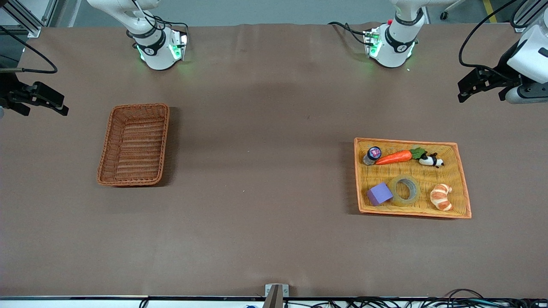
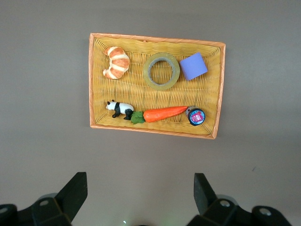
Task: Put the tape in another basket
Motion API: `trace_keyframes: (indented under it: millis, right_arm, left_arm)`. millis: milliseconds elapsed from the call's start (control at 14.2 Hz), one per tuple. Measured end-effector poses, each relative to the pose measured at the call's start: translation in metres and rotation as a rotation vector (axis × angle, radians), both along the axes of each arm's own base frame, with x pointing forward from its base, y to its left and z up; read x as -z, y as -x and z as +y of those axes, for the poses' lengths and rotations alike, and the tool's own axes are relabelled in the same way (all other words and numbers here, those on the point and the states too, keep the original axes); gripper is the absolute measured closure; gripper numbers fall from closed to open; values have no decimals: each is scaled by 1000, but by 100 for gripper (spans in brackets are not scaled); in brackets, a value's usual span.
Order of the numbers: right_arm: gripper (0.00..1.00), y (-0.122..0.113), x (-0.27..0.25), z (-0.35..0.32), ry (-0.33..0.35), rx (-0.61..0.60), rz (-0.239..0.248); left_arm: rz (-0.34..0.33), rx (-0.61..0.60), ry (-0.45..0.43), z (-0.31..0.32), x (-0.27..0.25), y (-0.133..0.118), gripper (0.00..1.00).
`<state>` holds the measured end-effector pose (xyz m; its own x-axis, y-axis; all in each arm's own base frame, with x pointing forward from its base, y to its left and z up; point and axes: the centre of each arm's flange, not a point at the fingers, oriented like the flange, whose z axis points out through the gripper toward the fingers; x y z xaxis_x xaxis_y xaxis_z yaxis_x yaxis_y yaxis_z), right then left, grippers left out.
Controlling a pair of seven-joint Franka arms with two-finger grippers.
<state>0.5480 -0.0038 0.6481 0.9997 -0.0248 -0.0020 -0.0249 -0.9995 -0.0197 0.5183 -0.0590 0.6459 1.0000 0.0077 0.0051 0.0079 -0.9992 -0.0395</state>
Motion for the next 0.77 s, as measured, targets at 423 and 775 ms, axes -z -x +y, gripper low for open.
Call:
trace_keyframes:
  millis: [423, 775]
  right_arm:
    - [0, 0, 0, 0, 0, 0, 0]
    - [0, 0, 0, 0, 0, 0, 0]
  left_arm:
    - [9, 23, 5, 9, 14, -13, 0]
    - [-14, -9, 33, 32, 144, -82, 0]
